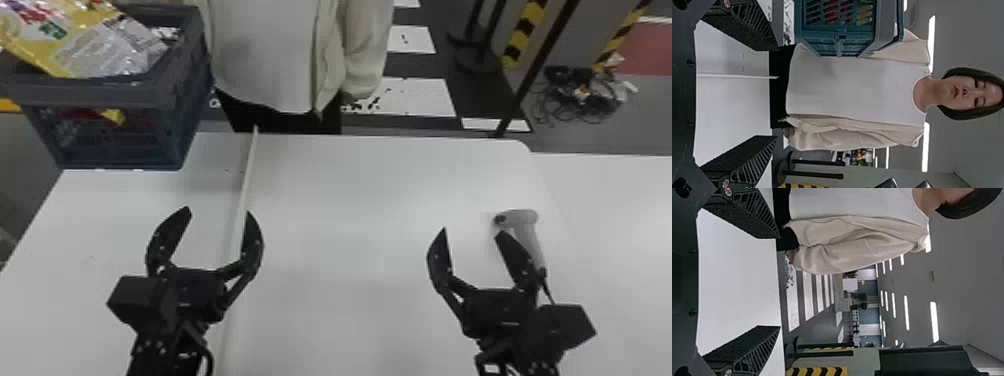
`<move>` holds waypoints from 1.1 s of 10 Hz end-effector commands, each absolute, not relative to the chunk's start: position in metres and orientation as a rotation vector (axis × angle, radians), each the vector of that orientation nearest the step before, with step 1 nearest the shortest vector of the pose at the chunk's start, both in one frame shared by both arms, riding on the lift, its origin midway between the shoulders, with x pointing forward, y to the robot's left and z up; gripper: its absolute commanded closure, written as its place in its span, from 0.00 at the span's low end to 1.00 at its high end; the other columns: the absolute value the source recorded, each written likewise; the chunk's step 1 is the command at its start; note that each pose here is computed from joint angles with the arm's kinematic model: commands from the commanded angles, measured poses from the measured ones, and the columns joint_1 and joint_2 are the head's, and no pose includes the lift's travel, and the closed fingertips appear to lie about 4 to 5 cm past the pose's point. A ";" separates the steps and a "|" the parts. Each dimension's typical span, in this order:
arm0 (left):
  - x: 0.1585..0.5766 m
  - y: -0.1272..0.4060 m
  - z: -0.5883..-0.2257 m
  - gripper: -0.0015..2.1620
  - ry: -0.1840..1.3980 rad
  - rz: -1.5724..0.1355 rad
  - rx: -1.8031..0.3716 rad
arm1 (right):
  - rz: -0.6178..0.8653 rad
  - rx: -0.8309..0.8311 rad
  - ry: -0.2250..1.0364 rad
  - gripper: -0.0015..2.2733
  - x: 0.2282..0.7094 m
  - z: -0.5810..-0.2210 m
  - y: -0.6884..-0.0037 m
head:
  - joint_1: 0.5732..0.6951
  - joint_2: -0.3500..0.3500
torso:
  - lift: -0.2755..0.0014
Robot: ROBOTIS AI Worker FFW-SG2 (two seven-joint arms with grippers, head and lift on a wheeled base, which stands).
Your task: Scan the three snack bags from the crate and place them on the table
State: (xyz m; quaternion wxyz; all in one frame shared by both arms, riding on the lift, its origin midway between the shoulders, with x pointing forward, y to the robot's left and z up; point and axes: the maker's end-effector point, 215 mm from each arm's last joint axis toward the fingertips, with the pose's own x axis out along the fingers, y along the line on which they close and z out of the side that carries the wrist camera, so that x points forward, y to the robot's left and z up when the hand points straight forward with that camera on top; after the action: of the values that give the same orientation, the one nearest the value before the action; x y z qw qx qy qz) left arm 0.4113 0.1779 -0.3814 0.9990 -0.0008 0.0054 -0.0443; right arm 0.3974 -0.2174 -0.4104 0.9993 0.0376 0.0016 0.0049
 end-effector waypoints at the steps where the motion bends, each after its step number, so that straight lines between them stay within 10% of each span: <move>1: 0.411 0.178 -0.382 0.04 0.012 -0.089 -0.002 | 0.012 0.075 0.003 0.03 0.397 -0.410 -0.217 | 1.00 0.42 | 0.77; 11: 0.412 0.179 -0.385 0.04 0.024 -0.083 -0.001 | 0.012 0.076 0.007 0.03 0.400 -0.412 -0.216 | 1.00 0.43 | 0.77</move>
State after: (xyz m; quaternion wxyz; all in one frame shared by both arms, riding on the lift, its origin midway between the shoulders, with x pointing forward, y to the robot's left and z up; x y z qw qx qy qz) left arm 0.4123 0.1792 -0.3858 0.9991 0.0000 0.0133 -0.0413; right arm 0.4004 -0.2157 -0.4109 0.9993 0.0379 0.0025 0.0062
